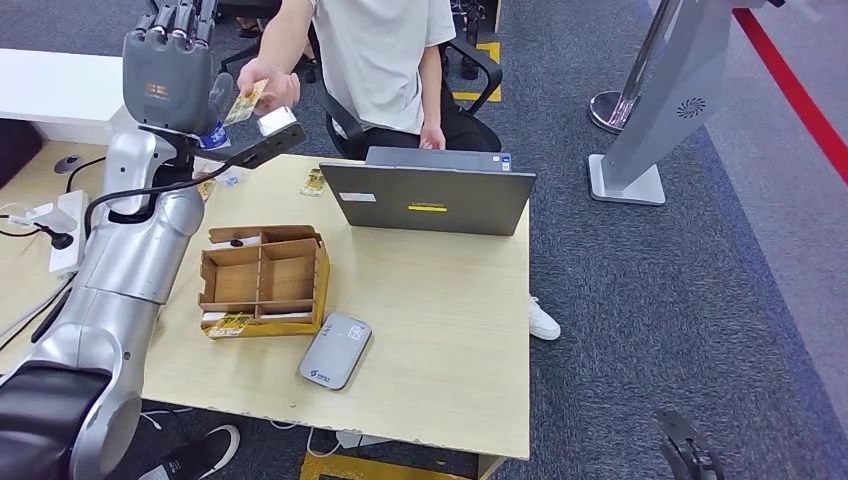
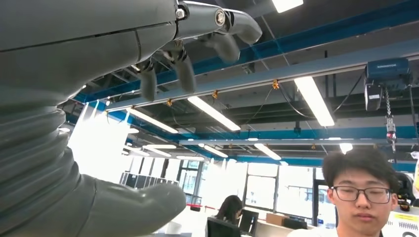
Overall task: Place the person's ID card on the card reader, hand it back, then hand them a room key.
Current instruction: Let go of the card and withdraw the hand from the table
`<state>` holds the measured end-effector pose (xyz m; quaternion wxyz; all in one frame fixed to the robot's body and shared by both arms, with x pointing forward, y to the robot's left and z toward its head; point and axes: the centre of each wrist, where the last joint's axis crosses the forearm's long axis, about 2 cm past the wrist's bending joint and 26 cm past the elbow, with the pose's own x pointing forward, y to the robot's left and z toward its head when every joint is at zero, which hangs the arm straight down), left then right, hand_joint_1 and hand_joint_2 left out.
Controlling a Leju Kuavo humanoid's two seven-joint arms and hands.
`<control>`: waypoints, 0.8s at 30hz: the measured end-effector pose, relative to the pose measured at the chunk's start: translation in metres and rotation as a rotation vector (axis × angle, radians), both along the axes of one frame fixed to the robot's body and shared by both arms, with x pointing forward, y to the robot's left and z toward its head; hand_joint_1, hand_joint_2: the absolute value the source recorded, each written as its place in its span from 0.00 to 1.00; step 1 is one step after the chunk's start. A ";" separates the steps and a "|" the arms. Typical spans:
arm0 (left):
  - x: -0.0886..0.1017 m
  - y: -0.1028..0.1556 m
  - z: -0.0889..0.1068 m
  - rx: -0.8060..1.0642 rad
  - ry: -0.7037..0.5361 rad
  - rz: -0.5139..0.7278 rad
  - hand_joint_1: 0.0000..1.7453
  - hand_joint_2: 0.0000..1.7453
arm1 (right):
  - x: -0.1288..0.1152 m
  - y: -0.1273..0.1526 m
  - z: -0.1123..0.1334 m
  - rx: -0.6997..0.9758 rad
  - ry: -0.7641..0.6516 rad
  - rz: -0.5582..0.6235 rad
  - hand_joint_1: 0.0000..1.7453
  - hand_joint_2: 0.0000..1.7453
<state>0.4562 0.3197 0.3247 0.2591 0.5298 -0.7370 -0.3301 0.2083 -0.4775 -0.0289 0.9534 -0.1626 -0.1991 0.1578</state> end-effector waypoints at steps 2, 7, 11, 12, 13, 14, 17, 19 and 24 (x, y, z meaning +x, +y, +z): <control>0.000 0.003 -0.002 -0.002 0.005 -0.001 0.00 1.00 | -0.001 0.000 0.000 0.000 0.002 0.000 0.00 0.00; -0.003 0.021 -0.009 -0.012 0.027 -0.009 0.00 1.00 | -0.005 -0.001 -0.002 0.002 -0.001 0.000 0.00 0.00; -0.009 0.061 -0.013 -0.029 0.048 0.023 0.00 1.00 | -0.011 -0.003 -0.004 0.000 0.004 -0.001 0.00 0.00; -0.012 0.075 -0.013 -0.038 0.047 0.037 0.00 1.00 | -0.012 -0.003 -0.004 -0.001 0.005 -0.001 0.00 0.00; -0.015 0.092 -0.011 -0.047 0.045 0.056 0.00 1.00 | -0.013 -0.004 -0.004 -0.002 0.006 0.000 0.00 0.00; -0.018 0.110 -0.009 -0.058 0.042 0.077 0.00 1.00 | -0.014 -0.005 -0.005 -0.003 0.008 0.000 0.00 0.00; -0.032 0.174 -0.002 -0.108 0.039 0.151 0.00 1.00 | -0.017 -0.008 -0.005 -0.009 0.015 0.000 0.00 0.00; -0.047 0.218 -0.001 -0.179 0.059 0.189 0.00 1.00 | -0.018 -0.010 -0.004 -0.014 0.018 0.000 0.00 0.00; -0.099 0.311 -0.028 -0.535 0.093 0.238 0.00 1.00 | -0.020 -0.014 -0.004 -0.018 0.014 -0.001 0.00 0.00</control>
